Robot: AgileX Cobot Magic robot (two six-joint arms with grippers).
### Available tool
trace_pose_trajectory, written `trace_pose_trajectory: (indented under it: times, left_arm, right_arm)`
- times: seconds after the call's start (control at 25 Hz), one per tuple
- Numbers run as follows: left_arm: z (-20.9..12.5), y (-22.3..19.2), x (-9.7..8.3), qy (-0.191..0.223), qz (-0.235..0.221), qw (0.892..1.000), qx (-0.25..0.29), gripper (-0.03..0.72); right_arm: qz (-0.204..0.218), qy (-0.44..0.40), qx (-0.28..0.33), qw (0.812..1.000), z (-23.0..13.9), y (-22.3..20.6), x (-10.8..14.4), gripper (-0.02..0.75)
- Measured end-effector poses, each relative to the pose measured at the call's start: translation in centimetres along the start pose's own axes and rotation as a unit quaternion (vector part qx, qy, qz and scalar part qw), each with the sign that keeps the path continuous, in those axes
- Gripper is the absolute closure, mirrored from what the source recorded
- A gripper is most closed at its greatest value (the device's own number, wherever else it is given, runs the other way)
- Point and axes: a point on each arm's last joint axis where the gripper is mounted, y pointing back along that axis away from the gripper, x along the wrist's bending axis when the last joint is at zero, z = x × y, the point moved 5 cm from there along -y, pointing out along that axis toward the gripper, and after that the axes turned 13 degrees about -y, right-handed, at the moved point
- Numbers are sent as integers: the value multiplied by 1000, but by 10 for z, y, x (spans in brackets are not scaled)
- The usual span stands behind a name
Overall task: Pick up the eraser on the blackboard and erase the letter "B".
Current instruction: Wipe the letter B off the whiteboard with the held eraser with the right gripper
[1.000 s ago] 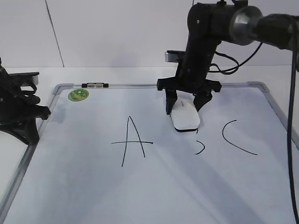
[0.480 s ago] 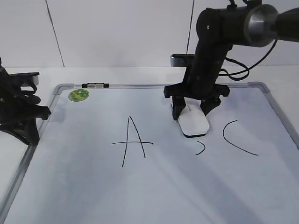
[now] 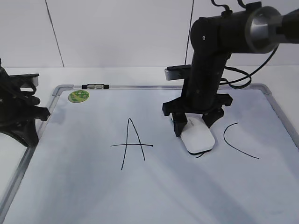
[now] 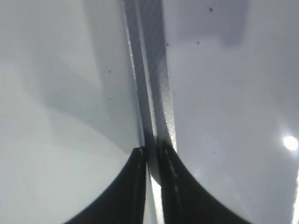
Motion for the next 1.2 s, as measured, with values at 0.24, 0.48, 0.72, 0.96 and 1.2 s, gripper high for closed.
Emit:
trace_pose_trajectory:
  times: [0.24, 0.48, 0.72, 0.96, 1.2]
  left_arm:
    - [0, 0, 0, -1, 0, 1000, 1, 636]
    - [-1, 0, 0, -1, 0, 1000, 2, 636]
    - [-1, 0, 0, 0, -1, 1000, 2, 636]
    - [-1, 0, 0, 0, -1, 1000, 2, 636]
    - [-1, 0, 0, 1, -2, 1000, 3, 636]
  right_arm:
    - [-2, 12, 23, 1000, -29, 4, 3, 182]
    - [-8, 23, 55, 998, -57, 13, -4, 182]
    - [20, 34, 34, 999, -72, 51, -2, 183]
    - [43, 36, -14, 998, -71, 76, 1, 183]
    - [62, 33, -87, 994, -47, 100, 10, 183]
